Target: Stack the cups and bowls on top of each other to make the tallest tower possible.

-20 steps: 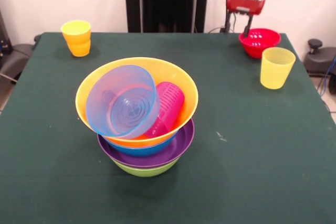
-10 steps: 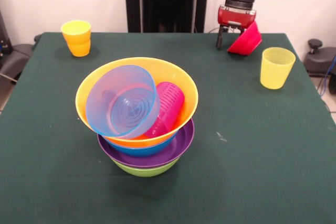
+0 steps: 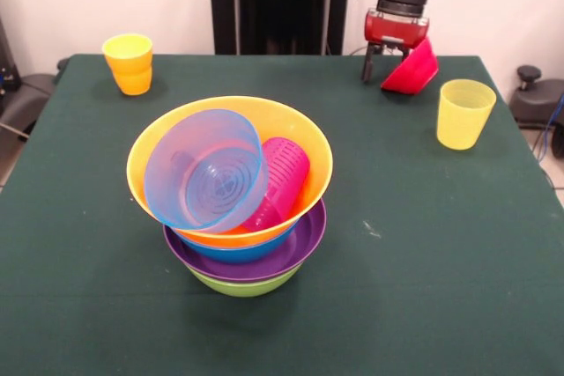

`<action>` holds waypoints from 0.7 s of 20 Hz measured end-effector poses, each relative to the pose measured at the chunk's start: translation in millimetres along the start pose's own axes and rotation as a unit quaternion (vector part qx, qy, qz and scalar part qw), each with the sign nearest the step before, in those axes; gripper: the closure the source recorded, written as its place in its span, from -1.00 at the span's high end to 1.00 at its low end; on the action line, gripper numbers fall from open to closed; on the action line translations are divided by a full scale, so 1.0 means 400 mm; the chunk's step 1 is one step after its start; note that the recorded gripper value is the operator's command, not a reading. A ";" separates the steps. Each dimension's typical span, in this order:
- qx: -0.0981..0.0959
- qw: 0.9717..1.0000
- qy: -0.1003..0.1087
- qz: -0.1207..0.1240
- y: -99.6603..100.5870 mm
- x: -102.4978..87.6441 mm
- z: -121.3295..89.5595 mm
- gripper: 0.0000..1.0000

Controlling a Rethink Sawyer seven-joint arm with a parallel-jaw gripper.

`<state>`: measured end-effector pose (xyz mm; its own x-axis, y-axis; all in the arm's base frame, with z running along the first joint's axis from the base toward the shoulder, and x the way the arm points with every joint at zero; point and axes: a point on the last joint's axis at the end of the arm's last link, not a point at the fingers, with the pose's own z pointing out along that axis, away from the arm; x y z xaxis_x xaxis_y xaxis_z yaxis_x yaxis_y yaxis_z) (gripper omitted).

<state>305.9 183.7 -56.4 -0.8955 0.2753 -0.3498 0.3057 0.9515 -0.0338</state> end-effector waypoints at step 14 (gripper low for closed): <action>-0.035 0.995 0.030 0.086 -0.015 -0.277 -0.156 1.00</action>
<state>383.1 156.2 40.8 -0.8497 0.4415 -0.2883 0.4358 0.8958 0.0872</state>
